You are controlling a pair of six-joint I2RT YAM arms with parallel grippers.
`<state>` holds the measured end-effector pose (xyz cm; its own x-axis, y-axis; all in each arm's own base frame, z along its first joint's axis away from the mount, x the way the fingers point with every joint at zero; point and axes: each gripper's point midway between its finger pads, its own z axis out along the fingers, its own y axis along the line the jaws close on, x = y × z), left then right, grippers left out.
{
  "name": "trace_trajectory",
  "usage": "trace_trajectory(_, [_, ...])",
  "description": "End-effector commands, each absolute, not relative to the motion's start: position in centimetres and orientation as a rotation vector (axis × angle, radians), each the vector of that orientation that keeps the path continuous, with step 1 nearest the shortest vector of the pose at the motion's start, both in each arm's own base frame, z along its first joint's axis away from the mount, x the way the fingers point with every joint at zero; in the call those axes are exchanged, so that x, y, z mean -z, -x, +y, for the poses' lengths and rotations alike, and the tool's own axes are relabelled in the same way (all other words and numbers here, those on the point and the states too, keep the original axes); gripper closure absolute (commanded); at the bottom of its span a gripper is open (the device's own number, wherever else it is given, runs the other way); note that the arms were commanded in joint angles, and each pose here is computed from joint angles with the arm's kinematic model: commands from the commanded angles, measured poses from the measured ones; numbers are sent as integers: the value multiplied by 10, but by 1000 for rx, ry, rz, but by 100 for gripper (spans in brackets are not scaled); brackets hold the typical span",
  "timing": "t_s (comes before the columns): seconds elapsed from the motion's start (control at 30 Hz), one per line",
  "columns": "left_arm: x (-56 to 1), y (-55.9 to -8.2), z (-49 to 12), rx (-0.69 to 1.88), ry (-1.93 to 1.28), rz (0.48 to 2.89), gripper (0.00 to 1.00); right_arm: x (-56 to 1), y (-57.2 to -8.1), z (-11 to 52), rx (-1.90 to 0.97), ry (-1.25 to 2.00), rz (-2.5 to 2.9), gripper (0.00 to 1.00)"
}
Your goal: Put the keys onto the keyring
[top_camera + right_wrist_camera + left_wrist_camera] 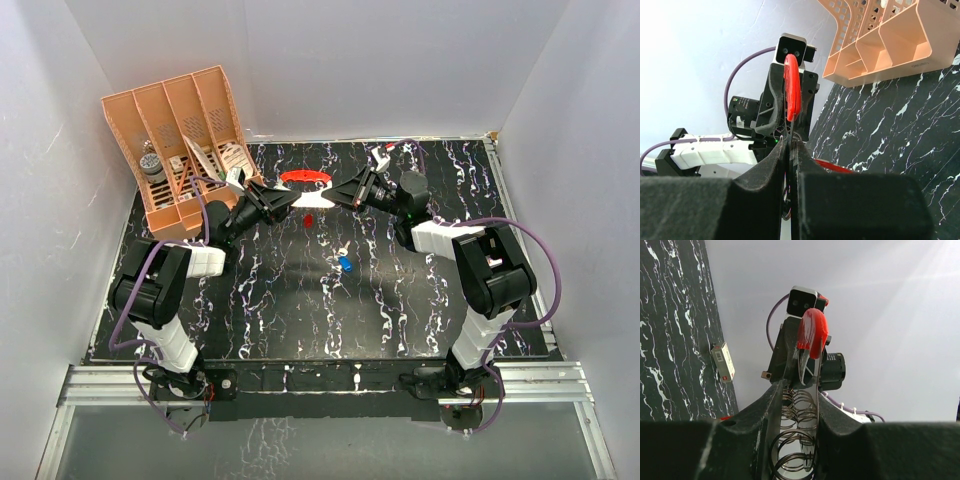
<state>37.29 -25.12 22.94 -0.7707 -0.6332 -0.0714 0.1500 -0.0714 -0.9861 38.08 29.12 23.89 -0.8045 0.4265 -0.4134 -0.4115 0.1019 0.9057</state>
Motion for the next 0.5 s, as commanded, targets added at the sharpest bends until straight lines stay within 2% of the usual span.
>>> trace_trajectory(0.0, [-261, -362, -246, 1933, 408, 1566, 100, -259, -381, 285, -1749, 40, 1683, 100])
trace_trajectory(0.17, [-262, -361, -247, 1939, 401, 1565, 100, -259, -383, 283, -1747, 38, 1683, 100])
trace_trajectory(0.33, [-264, -360, -247, 1947, 386, 1561, 84, -260, -385, 279, -1738, 26, 1680, 100])
trace_trajectory(0.47, [-265, -359, -248, 1950, 377, 1562, 77, -261, -388, 278, -1739, 24, 1676, 100])
